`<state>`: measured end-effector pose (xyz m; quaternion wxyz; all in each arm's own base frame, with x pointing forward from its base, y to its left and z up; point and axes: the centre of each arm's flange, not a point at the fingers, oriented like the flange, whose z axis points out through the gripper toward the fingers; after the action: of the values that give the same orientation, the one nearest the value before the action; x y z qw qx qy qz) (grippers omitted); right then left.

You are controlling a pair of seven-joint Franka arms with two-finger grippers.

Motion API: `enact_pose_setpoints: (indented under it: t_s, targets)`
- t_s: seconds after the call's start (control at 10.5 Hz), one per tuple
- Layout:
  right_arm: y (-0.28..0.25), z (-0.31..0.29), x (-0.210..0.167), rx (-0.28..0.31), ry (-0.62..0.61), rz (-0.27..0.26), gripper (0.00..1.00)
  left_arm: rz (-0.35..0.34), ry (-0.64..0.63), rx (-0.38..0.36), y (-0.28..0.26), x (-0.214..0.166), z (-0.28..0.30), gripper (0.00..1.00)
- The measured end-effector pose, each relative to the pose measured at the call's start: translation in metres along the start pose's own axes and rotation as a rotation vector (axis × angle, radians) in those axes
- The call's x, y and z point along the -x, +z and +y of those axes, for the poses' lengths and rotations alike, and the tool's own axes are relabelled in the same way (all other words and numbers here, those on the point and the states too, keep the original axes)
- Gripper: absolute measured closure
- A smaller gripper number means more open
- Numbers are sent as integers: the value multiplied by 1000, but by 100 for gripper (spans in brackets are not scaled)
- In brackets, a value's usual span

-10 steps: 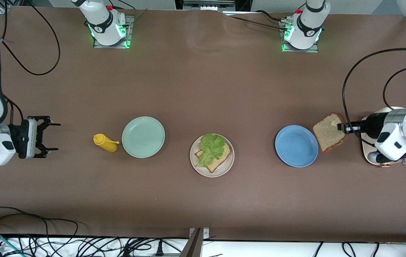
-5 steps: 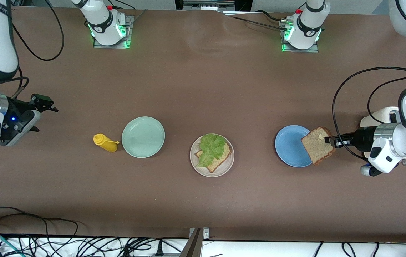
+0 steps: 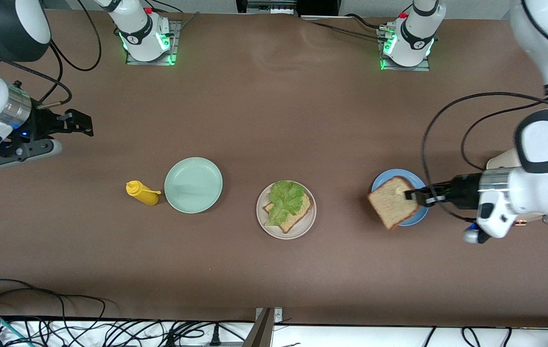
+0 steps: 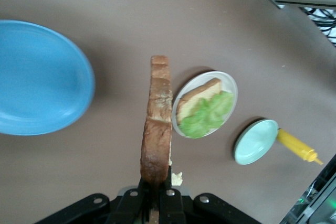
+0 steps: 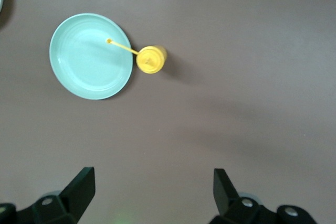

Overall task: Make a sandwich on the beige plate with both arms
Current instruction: 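Carry the bread slice over the beige plate with the left gripper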

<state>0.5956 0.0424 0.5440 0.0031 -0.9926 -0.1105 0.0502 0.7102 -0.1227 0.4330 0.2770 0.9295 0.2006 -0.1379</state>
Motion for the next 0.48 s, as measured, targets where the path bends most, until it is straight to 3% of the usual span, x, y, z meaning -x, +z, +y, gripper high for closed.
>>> enact_pose_setpoints:
  t_s: [0.19,0.48]
  targets:
    - [4,42,1,9,73,37,0,23,-25,71,59,4,42,92]
    - [11,51,0,7,140,32,0,39,-46,176,125,11,80,92]
